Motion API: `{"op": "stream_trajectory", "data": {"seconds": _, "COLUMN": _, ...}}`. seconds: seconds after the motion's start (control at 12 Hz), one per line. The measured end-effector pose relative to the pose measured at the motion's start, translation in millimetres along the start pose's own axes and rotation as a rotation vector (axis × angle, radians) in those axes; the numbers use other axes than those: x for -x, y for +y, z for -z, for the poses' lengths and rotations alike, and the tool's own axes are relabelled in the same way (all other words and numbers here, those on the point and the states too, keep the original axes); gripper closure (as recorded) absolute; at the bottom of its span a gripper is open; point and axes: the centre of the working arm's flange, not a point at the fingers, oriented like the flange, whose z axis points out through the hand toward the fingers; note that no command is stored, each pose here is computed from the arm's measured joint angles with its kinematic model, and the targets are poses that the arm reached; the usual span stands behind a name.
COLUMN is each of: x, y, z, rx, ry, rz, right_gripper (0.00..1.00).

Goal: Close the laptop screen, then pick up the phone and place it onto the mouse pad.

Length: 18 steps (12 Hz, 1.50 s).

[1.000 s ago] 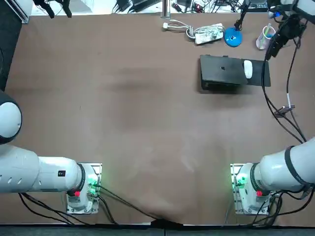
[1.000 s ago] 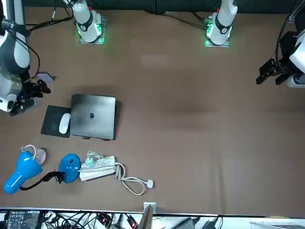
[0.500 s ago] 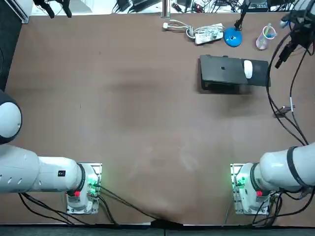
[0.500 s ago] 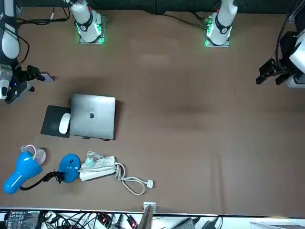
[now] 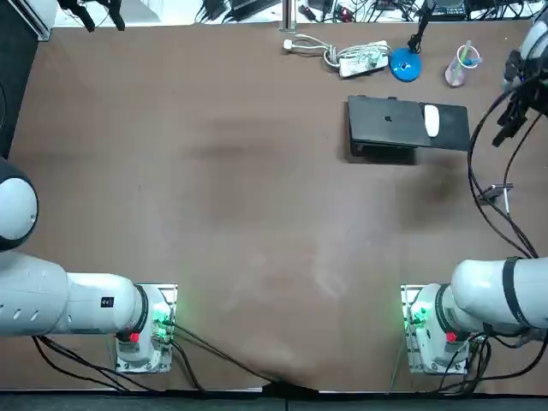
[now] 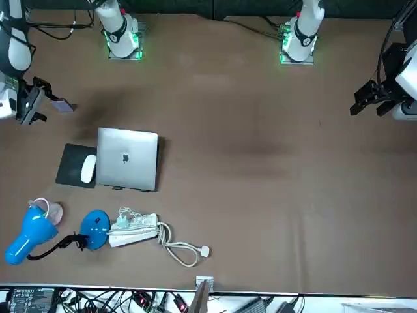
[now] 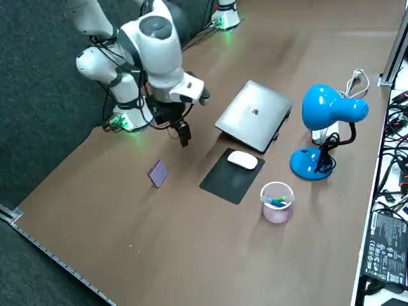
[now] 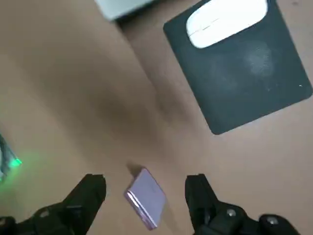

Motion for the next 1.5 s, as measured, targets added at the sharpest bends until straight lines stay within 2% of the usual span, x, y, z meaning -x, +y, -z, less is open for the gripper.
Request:
{"op": "stream_trajectory", "data": {"seconds": 0.25, "x": 24.0, "y": -7.9, "z": -22.0, "rx": 0.024, "ry": 0.01, "rz": 0.158, "right_gripper": 0.0}}
{"op": "stream_trajectory", "data": {"seconds": 0.75, "x": 85.1, "y": -16.1, "z": -69.0, "rx": 0.08, "ry": 0.023, "rz": 0.317, "right_gripper": 0.0}}
{"op": "stream_trajectory", "data": {"seconds": 1.5, "x": 107.7, "y": -26.1, "z": -112.1, "rx": 0.087, "ry": 0.021, "rz": 0.429, "right_gripper": 0.02}}
